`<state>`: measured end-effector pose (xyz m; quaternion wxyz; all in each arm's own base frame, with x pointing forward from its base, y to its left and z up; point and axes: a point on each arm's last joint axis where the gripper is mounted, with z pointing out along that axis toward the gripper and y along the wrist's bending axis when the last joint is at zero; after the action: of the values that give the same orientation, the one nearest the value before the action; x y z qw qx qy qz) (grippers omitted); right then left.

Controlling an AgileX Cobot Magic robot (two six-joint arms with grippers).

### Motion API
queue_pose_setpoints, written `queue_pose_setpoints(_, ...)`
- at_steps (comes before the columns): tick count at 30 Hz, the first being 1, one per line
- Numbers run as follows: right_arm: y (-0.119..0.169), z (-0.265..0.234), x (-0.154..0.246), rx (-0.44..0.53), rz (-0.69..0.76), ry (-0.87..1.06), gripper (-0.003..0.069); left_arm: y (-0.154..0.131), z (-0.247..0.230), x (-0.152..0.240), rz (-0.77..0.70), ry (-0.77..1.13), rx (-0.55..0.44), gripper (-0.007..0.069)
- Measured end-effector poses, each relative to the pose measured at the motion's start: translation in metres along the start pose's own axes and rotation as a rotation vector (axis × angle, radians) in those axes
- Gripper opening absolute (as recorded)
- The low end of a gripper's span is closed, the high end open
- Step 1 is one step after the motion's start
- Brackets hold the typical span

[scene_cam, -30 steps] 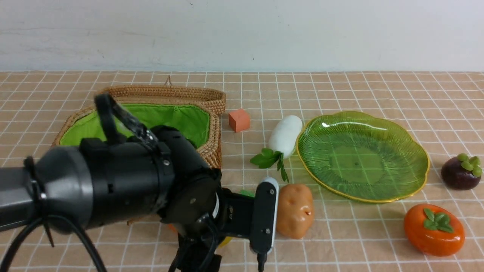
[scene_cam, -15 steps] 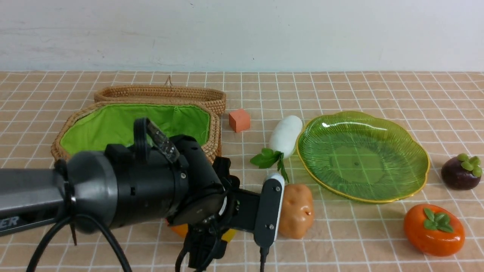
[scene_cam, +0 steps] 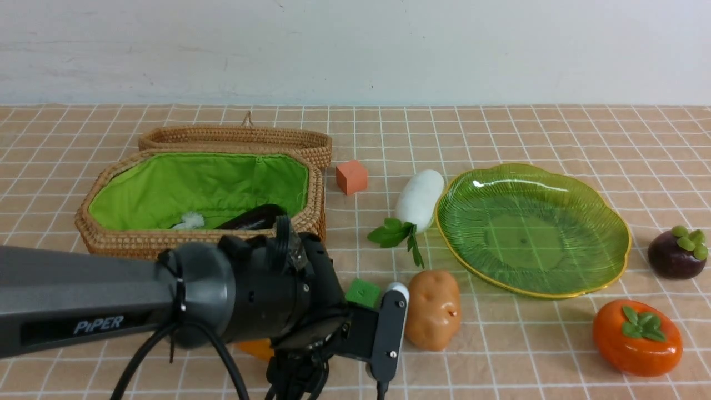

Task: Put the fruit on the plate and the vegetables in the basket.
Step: Grab the mango with your left arm and place it on the right plate

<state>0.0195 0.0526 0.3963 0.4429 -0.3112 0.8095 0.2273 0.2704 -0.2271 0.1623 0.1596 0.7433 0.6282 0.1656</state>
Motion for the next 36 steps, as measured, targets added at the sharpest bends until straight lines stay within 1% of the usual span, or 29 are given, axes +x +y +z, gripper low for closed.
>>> queue_pose_setpoints(5,0.0,0.0,0.0,0.0,0.0,-0.001,0.0098,0.0,0.0,0.004,-0.035,0.046,0.002,0.0516)
queue_pose_setpoints(10,0.0,0.0,0.0,0.0,0.0,-0.001,0.0098,0.0,-0.006,0.004,-0.089,0.045,-0.007,0.0516)
queue_pose_setpoints(12,0.0,0.0,0.0,0.002,0.001,0.001,0.0098,0.002,-0.026,0.0,-0.147,0.007,-0.042,0.0516)
queue_pose_setpoints(14,0.0,0.0,0.0,0.004,0.006,0.001,0.0098,0.001,-0.047,-0.006,-0.175,-0.043,-0.071,0.0516)
queue_pose_setpoints(19,-0.002,0.0,-0.003,0.024,0.015,-0.027,0.0099,-0.004,-0.085,-0.02,-0.194,-0.147,-0.108,0.0516)
queue_pose_setpoints(20,-0.004,0.0,-0.004,0.046,0.023,-0.047,0.0101,-0.001,-0.098,-0.026,-0.212,-0.188,-0.124,0.0516)
queue_pose_setpoints(21,-0.004,0.0,-0.004,0.048,0.025,-0.046,0.0101,0.001,-0.101,-0.028,-0.215,-0.198,-0.128,0.0516)
queue_pose_setpoints(22,-0.009,-0.001,-0.007,0.099,0.054,-0.081,0.0101,0.012,-0.112,-0.036,-0.247,-0.248,-0.156,0.0516)
queue_pose_setpoints(23,-0.01,-0.001,-0.008,0.105,0.065,-0.085,0.0102,0.016,-0.114,-0.039,-0.257,-0.26,-0.161,0.0516)
queue_pose_setpoints(25,-0.016,-0.002,-0.011,0.172,0.118,-0.13,0.0102,0.044,-0.126,-0.058,-0.331,-0.371,-0.208,0.0516)
queue_pose_setpoints(28,-0.02,-0.003,-0.013,0.212,0.184,-0.161,0.0102,0.079,-0.125,-0.086,-0.39,-0.487,-0.256,0.0516)
queue_pose_setpoints(30,-0.022,-0.004,-0.013,0.221,0.219,-0.167,0.0104,0.105,-0.111,-0.114,-0.413,-0.534,-0.282,0.0516)
queue_pose_setpoints(32,-0.024,-0.004,-0.012,0.244,0.235,-0.162,0.0104,0.117,-0.098,-0.13,-0.42,-0.547,-0.29,0.0516)
queue_pose_setpoints(36,-0.032,-0.006,-0.008,0.344,0.294,-0.138,0.0105,0.137,-0.045,-0.167,-0.447,-0.56,-0.288,0.0516)
